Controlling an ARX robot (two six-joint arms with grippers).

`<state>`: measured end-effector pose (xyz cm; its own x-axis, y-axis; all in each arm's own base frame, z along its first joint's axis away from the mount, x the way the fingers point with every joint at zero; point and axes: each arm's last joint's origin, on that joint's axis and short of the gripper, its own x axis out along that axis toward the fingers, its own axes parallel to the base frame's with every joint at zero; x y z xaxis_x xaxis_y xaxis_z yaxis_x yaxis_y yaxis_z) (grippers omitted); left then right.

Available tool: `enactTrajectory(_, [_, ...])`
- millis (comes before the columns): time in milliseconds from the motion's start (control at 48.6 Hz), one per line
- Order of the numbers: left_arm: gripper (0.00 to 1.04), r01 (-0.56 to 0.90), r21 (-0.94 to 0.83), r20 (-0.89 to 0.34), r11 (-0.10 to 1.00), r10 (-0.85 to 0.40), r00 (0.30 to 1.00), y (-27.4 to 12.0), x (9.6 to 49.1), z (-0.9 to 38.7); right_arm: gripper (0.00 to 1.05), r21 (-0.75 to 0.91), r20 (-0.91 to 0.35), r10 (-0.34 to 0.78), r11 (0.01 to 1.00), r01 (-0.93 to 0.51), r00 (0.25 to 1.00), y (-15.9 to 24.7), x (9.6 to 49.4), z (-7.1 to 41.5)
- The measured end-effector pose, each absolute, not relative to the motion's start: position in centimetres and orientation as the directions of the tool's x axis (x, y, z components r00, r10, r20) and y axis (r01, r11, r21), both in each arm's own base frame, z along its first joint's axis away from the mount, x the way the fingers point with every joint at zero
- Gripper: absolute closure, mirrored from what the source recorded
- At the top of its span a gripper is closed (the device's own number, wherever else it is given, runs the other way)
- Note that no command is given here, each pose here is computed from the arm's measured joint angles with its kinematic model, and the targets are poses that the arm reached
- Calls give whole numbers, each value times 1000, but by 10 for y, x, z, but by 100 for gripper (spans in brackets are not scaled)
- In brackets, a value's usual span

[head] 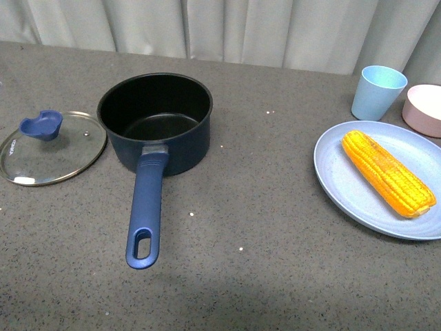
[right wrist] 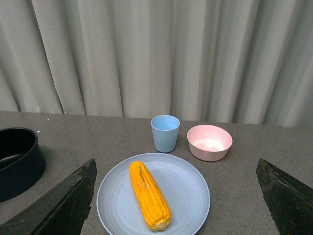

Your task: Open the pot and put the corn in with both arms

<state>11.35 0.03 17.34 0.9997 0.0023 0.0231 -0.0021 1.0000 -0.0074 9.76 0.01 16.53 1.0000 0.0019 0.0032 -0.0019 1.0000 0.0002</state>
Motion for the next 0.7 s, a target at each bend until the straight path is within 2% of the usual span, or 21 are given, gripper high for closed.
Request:
enactTrajectory(329, [101, -2, -7, 22, 1000, 2, 1000, 0, 106, 173, 9, 0, 4, 2, 1000, -2, 1000, 0, 98, 165])
enactTrajectory(391, [101, 0, -7, -10, 1000, 0, 1000, 0, 101, 169, 9, 0, 4, 2, 1000, -2, 1000, 0, 98, 165])
enactTrajectory(638, [101, -1, -7, 16, 1000, 2, 1000, 0, 97, 170, 9, 0, 3, 2, 1000, -2, 1000, 0, 98, 165])
enactTrajectory(700, [94, -2, -7, 16, 1000, 2, 1000, 0, 97, 170, 9, 0, 3, 2, 1000, -2, 1000, 0, 98, 165])
